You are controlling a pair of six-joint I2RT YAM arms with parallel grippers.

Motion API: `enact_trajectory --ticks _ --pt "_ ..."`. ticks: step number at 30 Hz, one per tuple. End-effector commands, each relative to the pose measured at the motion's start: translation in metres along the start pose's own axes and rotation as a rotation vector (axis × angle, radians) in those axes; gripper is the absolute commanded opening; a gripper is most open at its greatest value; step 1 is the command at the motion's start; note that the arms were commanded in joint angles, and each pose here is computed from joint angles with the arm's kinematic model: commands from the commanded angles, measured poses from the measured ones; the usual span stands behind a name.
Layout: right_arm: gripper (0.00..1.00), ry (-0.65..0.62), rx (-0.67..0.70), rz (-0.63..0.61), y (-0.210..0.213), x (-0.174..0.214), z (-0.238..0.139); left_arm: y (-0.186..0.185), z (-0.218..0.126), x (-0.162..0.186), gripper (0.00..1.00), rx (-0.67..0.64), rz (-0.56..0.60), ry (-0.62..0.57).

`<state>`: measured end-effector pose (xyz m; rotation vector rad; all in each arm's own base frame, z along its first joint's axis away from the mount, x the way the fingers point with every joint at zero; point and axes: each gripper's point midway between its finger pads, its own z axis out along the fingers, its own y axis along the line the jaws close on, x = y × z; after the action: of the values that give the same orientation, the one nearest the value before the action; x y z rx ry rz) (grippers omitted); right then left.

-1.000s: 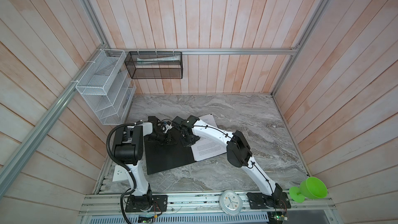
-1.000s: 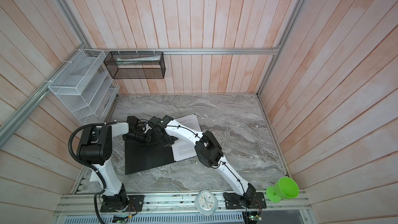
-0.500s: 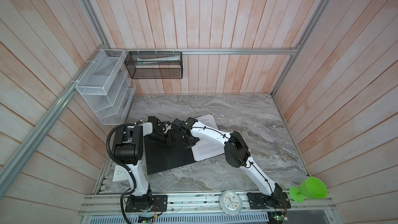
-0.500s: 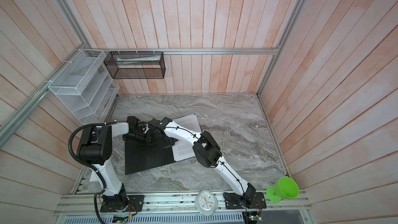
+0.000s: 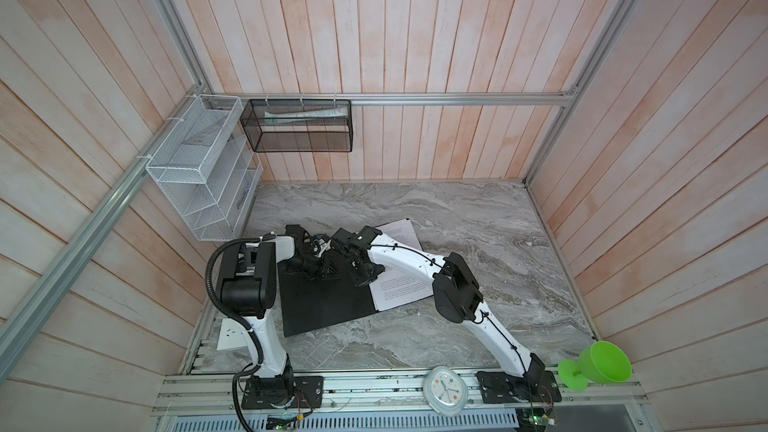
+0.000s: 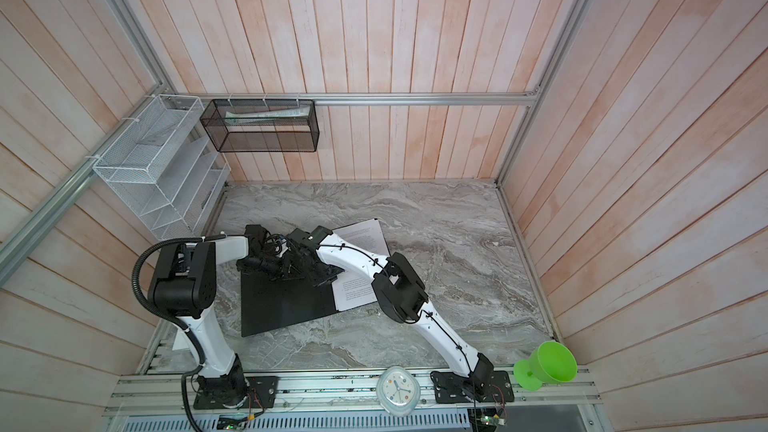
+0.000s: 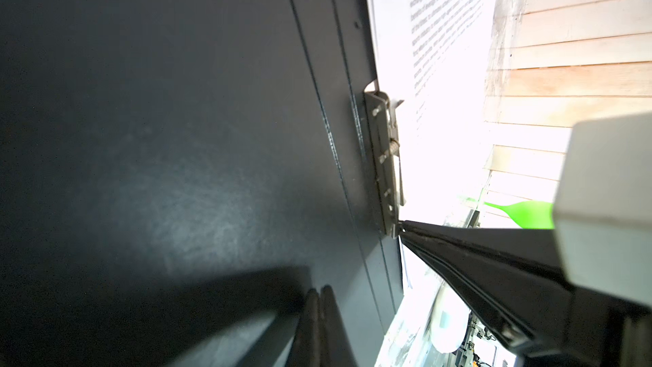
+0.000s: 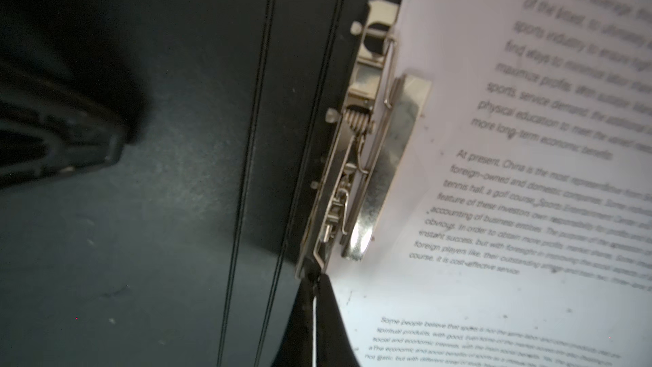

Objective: Put the files into the folder

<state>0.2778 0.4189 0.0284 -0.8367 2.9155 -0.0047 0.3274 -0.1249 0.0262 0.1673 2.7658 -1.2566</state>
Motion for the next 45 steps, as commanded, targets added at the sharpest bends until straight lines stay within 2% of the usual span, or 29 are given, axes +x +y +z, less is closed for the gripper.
enact_trajectory --ticks 1,5,11,22,24,27,30,33,41,45 --pt "0.05 0.106 0.047 -0.005 -0.012 0.017 0.043 0.003 0.004 0.007 0.00 0.019 -0.008 0.016" --pt "0.05 0.093 0.037 -0.001 -0.011 0.013 0.036 0.002 0.002 0.006 0.00 0.022 -0.007 0.014" --pt "0.06 0.031 0.014 0.016 -0.010 -0.001 0.005 -0.006 -0.003 -0.001 0.00 0.029 0.013 -0.001" --pt "0.11 -0.090 -0.064 0.053 -0.009 -0.034 -0.039 -0.038 -0.039 -0.025 0.03 -0.011 0.143 -0.067" --pt "0.11 -0.112 -0.070 0.063 -0.010 -0.038 -0.047 -0.043 -0.047 -0.026 0.06 -0.040 0.166 -0.078" --pt "0.12 -0.146 -0.062 0.083 -0.017 -0.044 -0.061 -0.045 -0.060 -0.022 0.20 -0.089 0.163 -0.089" --pt "0.12 -0.181 -0.037 0.124 -0.031 -0.049 -0.075 -0.036 -0.077 -0.018 0.33 -0.175 0.122 -0.115" --pt "0.13 -0.219 -0.018 0.160 -0.041 -0.051 -0.088 -0.027 -0.093 -0.011 0.39 -0.188 0.064 -0.137" --pt "0.13 -0.327 0.015 0.252 -0.076 -0.054 -0.122 0.018 -0.141 0.002 0.43 -0.189 -0.122 -0.230" --pt "0.14 -0.365 -0.020 0.282 -0.087 -0.051 -0.135 0.037 -0.161 0.008 0.44 -0.246 -0.158 -0.268"
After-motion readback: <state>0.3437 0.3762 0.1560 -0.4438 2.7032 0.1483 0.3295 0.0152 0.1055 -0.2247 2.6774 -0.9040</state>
